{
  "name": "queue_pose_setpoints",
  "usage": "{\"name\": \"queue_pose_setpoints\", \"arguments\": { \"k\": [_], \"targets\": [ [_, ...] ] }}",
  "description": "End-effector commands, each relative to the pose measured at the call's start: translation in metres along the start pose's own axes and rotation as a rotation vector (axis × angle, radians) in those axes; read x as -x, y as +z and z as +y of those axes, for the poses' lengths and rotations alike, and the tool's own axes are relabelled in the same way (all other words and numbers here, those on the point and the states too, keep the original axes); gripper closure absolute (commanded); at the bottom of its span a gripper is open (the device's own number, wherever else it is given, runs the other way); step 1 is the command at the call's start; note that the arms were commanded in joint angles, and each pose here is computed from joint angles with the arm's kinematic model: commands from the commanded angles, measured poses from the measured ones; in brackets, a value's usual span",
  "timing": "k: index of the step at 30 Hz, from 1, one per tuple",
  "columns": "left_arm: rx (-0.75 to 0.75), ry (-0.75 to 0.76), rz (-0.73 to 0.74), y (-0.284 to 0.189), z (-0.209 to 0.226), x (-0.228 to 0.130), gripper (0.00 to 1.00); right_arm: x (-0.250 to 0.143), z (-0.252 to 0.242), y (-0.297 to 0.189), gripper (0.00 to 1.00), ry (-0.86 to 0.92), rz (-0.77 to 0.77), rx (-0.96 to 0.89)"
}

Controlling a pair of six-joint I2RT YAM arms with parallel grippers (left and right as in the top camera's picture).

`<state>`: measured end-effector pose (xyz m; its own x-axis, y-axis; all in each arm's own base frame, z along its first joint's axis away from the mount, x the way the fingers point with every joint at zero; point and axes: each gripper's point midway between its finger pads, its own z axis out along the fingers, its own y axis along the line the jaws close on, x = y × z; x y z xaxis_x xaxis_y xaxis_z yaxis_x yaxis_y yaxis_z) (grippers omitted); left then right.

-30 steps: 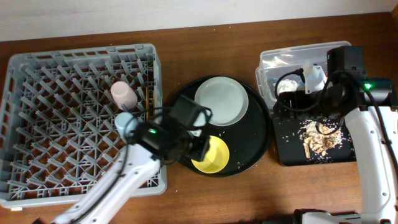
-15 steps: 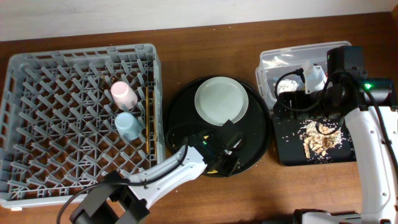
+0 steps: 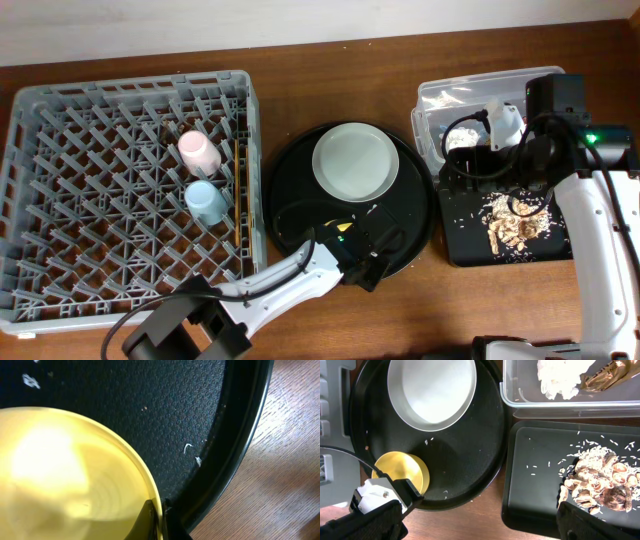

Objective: Sort waste into correct bins and load items into the dishwasher rack
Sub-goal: 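Grasp the yellow bowl rim with the left gripper and lift, then set the yellow bowl in the rack's back row and release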

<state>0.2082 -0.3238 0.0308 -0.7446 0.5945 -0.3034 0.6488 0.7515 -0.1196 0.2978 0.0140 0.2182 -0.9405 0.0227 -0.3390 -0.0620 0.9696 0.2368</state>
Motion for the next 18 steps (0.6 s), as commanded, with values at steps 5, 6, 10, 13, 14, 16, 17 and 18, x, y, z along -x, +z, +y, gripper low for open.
{"name": "queue_pose_setpoints", "arguments": {
  "k": [5, 6, 10, 13, 14, 16, 17, 18],
  "targets": [
    [0.022, -0.021, -0.074, -0.03, 0.004, 0.032, 0.99, 0.002, -0.002, -0.004, 0.01, 0.001, -0.013, -0.011],
    [0.041, -0.037, -0.124, -0.053, 0.01, 0.05, 0.99, 0.002, -0.002, -0.004, 0.01, 0.001, -0.013, -0.011],
    [0.068, -0.17, -0.365, -0.164, 0.057, 0.118, 0.99, 0.002, -0.002, -0.004, 0.01, 0.001, -0.013, -0.011],
    [0.02, -0.29, -0.53, -0.227, 0.129, 0.155, 1.0, 0.002, -0.002, -0.004, 0.01, 0.001, -0.013, -0.01],
    [-0.037, -0.33, -0.578, -0.24, 0.152, 0.162, 1.0, 0.002, -0.002, -0.004, 0.01, 0.001, -0.013, -0.01],
    [-0.173, -0.371, -0.669, -0.26, 0.191, 0.171, 1.0, 0.002, -0.002, -0.004, 0.01, 0.001, -0.013, -0.011],
    [-0.295, -0.426, -0.733, -0.271, 0.224, 0.175, 1.0, 0.002, -0.002, -0.004, 0.01, 0.001, -0.013, -0.011],
    [-0.382, -0.461, -0.764, -0.273, 0.245, 0.177, 1.0, 0.002, -0.002, -0.004, 0.01, 0.001, -0.013, -0.011]
  ]
}}
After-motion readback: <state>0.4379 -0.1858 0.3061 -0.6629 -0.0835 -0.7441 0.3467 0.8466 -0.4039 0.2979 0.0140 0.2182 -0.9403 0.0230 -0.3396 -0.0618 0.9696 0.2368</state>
